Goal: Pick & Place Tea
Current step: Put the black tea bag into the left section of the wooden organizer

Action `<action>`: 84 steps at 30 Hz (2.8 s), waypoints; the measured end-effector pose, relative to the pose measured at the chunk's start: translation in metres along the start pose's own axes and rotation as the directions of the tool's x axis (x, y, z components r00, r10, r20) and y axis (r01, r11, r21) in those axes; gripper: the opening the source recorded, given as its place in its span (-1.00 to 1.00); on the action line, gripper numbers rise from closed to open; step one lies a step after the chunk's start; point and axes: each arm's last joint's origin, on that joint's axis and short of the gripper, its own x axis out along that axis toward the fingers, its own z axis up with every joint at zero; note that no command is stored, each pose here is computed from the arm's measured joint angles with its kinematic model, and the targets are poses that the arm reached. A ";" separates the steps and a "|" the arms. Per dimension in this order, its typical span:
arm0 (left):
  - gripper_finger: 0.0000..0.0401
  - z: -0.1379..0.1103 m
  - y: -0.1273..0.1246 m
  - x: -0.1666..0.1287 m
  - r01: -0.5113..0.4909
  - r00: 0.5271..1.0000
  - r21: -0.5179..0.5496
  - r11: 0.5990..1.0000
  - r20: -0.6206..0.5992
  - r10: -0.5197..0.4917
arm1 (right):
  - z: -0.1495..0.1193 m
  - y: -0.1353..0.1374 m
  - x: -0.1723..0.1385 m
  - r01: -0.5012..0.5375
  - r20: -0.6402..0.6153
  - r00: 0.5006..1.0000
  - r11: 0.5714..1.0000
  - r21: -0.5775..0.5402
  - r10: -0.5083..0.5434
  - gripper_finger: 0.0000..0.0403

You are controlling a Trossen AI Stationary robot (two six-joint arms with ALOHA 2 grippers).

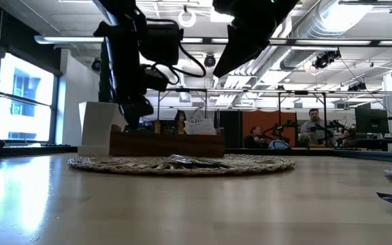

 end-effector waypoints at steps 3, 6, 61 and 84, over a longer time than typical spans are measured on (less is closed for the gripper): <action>-0.29 0.003 0.003 -0.012 0.037 0.998 0.038 0.999 -0.044 -0.035 | -0.002 0.002 0.005 -0.023 -0.019 1.000 1.000 -0.015 0.023 -0.58; -0.29 0.004 0.004 -0.027 0.038 0.997 0.065 0.997 -0.074 -0.033 | -0.005 0.005 0.013 -0.048 -0.048 0.998 0.998 -0.036 0.046 -0.58; -0.29 -0.126 0.044 -0.088 0.284 0.950 -0.227 0.931 0.194 -0.243 | -0.051 0.084 0.106 -0.192 -0.108 0.981 0.827 -0.529 0.159 -0.26; -0.29 -0.118 0.040 -0.091 0.347 0.924 -0.268 0.899 0.263 -0.279 | -0.051 0.075 0.110 -0.261 -0.138 0.965 0.851 -0.455 0.222 -0.99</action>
